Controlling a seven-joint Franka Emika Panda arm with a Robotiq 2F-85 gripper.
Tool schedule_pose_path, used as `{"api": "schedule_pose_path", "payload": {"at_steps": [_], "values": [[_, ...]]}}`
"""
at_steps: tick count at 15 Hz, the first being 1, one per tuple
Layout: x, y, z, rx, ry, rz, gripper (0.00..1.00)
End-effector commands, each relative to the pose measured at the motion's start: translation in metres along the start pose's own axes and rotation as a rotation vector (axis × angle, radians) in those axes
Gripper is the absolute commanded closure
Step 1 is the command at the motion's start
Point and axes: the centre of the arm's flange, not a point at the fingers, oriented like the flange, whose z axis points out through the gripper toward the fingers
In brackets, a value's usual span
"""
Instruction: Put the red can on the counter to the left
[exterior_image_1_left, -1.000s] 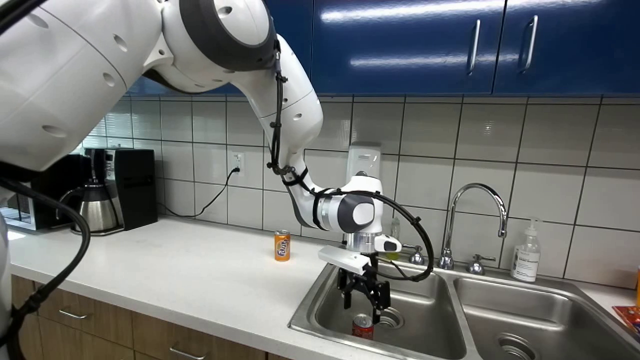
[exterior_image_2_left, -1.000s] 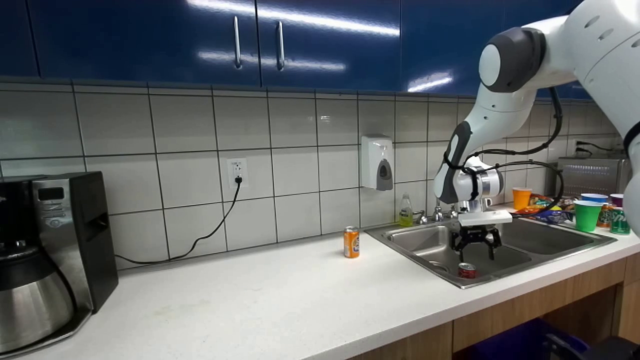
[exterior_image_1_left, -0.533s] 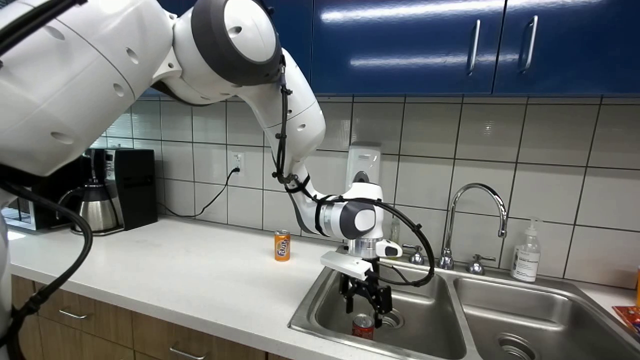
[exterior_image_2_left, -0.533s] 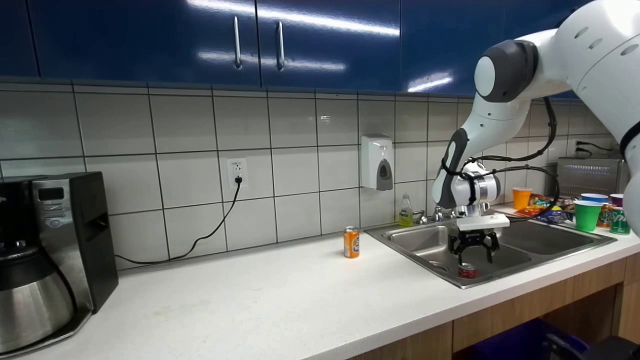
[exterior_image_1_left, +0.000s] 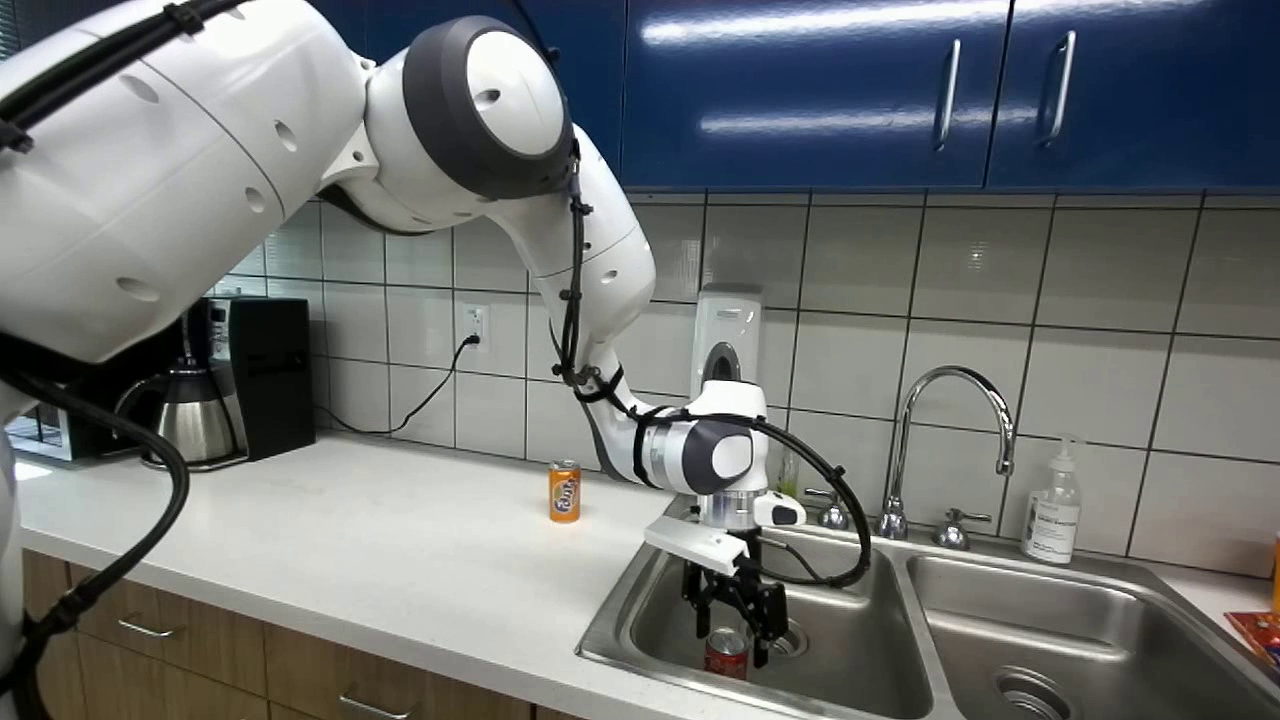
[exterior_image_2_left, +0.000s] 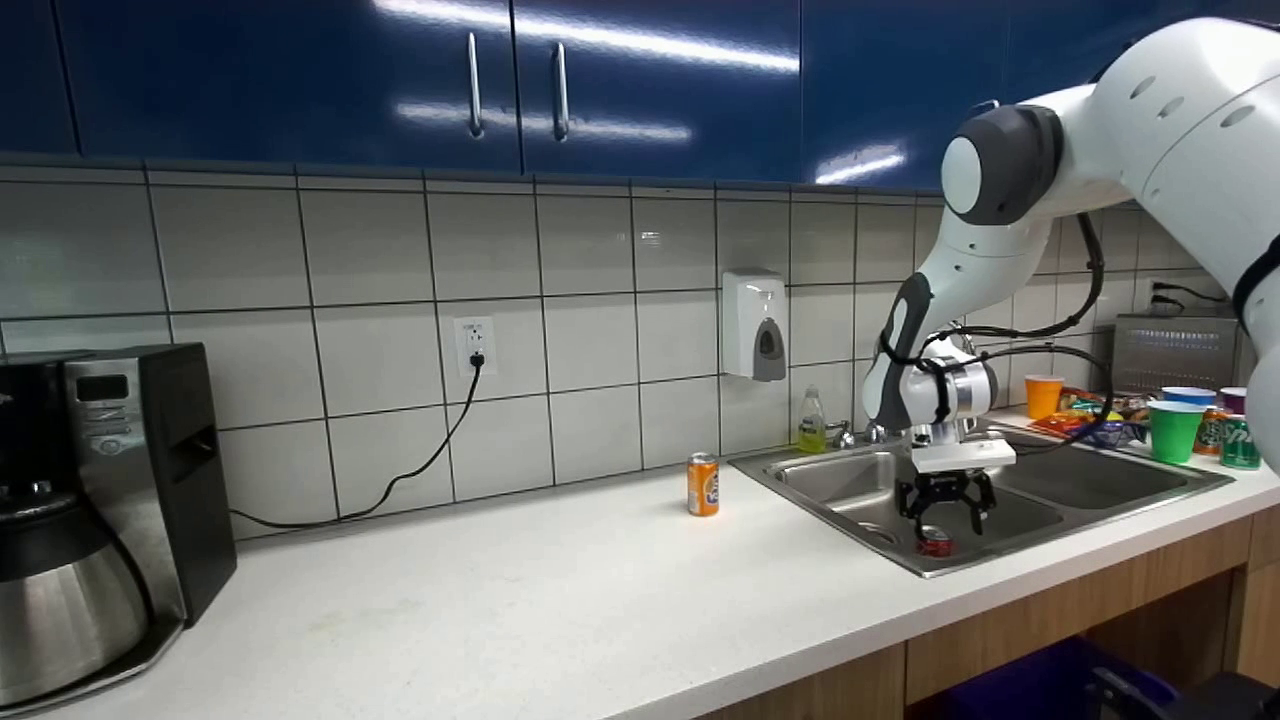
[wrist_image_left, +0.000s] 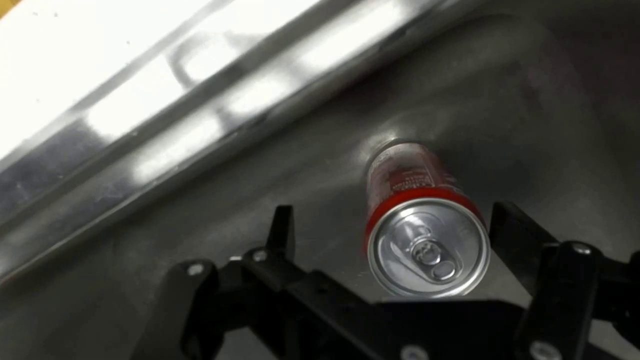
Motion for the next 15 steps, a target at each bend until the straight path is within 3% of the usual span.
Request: {"api": "schedule_pose_path", "payload": {"at_steps": [1,14,15], "values": [[0.009,-0.001,0.009,0.015,0.016,0.019,0.00],[0.011,-0.011,0.030,0.004,0.033,0.009,0.00],[0.011,-0.012,0.030,0.004,0.035,0.008,0.25]]}}
